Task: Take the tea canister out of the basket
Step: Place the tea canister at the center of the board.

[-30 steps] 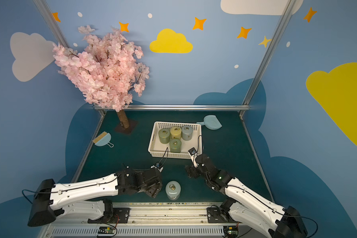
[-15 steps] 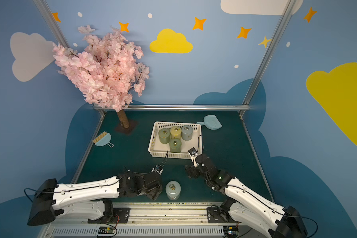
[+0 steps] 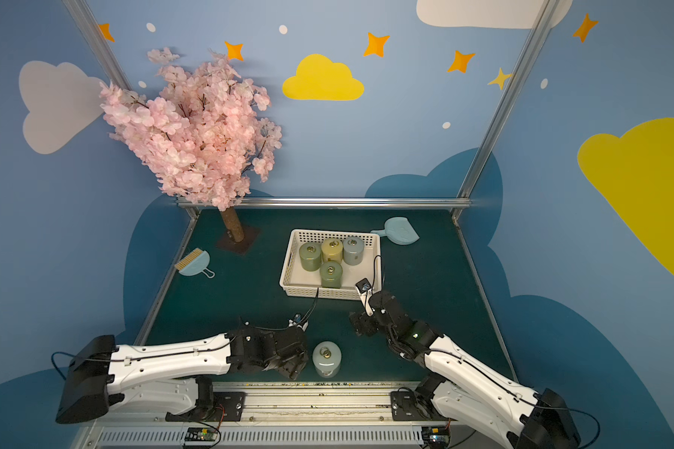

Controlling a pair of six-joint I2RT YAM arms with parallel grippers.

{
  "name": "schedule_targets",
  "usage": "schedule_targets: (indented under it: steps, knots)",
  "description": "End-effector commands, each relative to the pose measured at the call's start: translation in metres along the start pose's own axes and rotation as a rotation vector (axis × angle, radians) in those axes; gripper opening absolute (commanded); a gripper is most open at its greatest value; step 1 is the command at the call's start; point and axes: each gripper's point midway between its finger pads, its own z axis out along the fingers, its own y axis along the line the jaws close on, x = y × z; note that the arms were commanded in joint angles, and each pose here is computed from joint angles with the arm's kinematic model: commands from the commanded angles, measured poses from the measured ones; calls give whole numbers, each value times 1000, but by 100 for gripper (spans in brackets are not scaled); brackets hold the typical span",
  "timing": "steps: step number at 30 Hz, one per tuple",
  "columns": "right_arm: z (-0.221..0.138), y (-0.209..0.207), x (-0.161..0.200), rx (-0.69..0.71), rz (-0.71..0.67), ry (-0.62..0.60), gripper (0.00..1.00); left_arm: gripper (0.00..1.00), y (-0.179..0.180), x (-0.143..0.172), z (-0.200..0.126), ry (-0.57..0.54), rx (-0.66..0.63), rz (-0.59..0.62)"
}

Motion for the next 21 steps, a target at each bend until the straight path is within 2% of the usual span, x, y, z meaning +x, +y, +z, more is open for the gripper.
schedule_targets:
  steps: [1,6,9,14,21]
  knots:
    - [-1,-3,-1,12,19,-17,99,57,-7,-8,-2,-36,23,-15]
    - [-2,-3,-2,13,19,-20,98,65,-8,-6,0,-30,20,-13]
    - [-2,-3,-2,11,19,-20,98,78,-9,-6,0,-28,22,-14]
    - [-2,-3,-2,10,19,-20,98,93,-10,-5,1,-17,24,-16]
    - [-4,-3,-4,10,22,-28,98,100,-5,-9,-8,-33,1,-22]
